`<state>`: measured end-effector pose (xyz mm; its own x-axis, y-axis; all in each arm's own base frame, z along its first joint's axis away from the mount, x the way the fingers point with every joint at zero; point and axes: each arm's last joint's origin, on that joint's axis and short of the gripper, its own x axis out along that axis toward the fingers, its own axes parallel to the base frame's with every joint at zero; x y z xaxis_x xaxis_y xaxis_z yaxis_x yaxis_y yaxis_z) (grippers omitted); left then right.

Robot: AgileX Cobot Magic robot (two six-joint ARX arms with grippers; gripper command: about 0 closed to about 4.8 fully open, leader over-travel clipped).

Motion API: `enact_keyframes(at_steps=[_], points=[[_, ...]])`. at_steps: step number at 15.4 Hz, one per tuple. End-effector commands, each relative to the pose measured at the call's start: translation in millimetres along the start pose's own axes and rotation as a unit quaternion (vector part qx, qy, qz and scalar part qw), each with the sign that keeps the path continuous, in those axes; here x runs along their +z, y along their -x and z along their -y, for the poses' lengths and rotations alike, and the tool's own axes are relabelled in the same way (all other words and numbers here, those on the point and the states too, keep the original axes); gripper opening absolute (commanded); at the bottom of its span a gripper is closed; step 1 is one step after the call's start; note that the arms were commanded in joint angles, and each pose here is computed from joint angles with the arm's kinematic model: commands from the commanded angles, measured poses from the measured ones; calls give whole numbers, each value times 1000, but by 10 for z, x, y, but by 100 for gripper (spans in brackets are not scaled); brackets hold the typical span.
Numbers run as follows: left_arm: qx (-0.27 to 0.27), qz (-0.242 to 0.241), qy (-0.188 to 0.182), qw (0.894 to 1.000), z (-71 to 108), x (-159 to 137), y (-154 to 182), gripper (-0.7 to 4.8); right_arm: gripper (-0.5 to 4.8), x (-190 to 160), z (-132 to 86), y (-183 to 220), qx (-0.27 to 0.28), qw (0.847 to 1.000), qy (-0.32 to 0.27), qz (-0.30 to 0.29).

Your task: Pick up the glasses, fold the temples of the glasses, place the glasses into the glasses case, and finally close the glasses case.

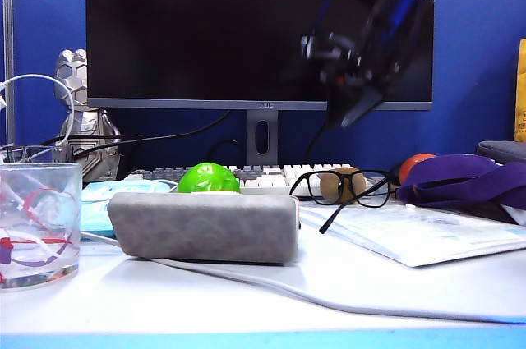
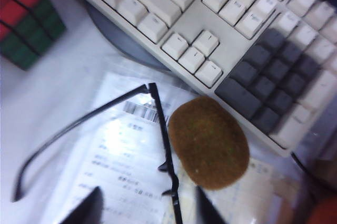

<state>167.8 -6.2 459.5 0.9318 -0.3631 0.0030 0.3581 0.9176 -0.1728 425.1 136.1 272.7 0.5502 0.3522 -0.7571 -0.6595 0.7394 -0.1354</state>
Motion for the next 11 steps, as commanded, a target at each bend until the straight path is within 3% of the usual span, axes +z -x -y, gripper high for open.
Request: enact_keyframes(at_steps=[1,8,11], points=[[-5,7,5,1000,15,29,15,-5,229,-45,11,-217,5,1000,5,-12],[-3,-2,11,1000,11,8,15,-5,209,-189,42,-573,-16,999,12,-48],[-3,-6,12,1000,10,0,15,-5,86,-227,39,-646,-12,998,11,-56]])
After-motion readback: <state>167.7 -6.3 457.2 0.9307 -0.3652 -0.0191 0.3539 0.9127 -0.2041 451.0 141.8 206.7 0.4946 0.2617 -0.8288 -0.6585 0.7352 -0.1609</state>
